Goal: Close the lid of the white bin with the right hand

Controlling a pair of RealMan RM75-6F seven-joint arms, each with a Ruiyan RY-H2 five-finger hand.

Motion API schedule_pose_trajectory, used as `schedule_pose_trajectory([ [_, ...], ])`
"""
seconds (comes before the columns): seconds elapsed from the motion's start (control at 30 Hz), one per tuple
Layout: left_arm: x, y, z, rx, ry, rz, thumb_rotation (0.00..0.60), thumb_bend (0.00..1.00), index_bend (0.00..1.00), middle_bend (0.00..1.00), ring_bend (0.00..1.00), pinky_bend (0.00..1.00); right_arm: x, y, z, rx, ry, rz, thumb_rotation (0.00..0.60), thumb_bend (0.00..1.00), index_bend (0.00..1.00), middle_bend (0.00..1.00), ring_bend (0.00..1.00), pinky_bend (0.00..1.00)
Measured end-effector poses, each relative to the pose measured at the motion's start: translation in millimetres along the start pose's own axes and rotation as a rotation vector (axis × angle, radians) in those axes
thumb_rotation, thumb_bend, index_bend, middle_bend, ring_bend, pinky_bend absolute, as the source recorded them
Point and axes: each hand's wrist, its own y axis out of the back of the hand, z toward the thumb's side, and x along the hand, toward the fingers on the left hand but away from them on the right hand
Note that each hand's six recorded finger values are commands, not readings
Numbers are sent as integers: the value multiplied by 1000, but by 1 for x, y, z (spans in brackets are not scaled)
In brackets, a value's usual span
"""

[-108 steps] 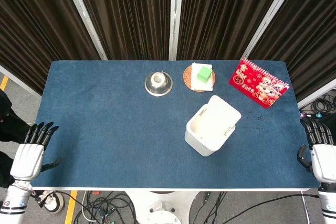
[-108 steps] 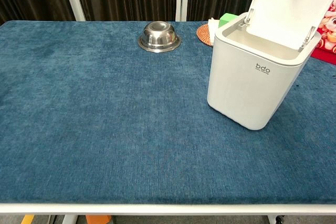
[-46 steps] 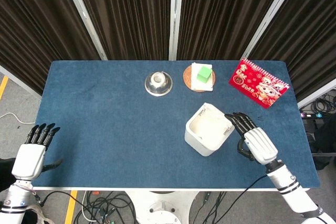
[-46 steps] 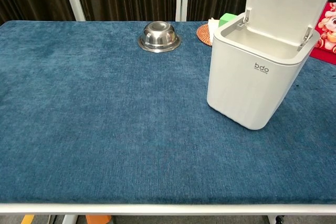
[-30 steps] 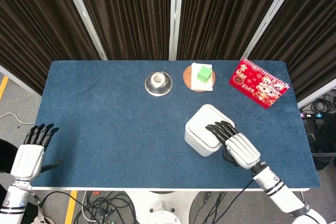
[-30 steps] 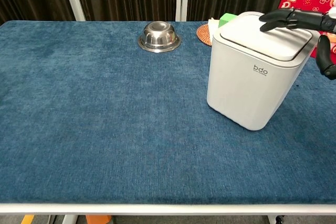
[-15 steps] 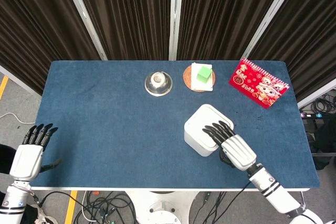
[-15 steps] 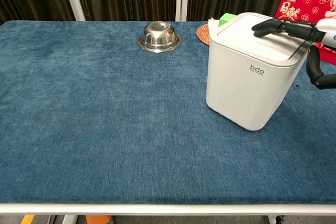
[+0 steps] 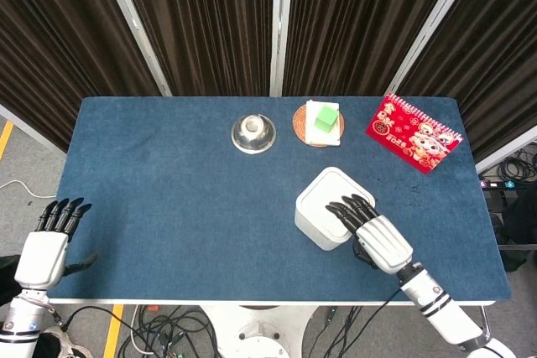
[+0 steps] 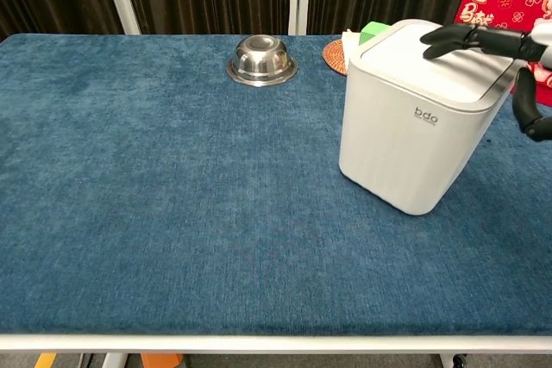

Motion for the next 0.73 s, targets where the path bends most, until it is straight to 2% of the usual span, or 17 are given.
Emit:
schedule_pose_trajectory([
  [0.17, 1, 1, 1, 0, -3, 3, 600, 0, 155, 86, 43, 85, 7, 24, -5, -6, 0, -132, 600, 1000, 0, 25, 0, 0],
  [0.3, 0, 2, 2, -3, 0, 6, 600, 0, 155, 86, 43, 85, 23, 37, -20, 12, -52, -210, 600, 978, 0, 1, 0, 0],
  [0.4, 0, 3, 2, -4, -1, 6, 600, 0, 155, 86, 43, 85, 47, 43, -45, 64, -156, -253, 600, 815, 0, 0, 0, 0],
  [0.53, 1, 4, 4, -3, -7, 7, 600, 0, 155, 86, 43, 85, 90, 43, -89, 139, -362, -253, 600, 534, 0, 0, 0, 0],
  [0.67, 2, 6, 6, 1, -11, 9, 600, 0, 155, 86, 43, 85, 136, 44, -129, 217, -554, -254, 600, 343, 0, 0, 0, 0],
  [0.73, 3, 6, 6, 2, -11, 12, 600, 0, 154, 86, 43, 85, 158, 45, -146, 255, -645, -251, 600, 193, 0, 0, 0, 0],
])
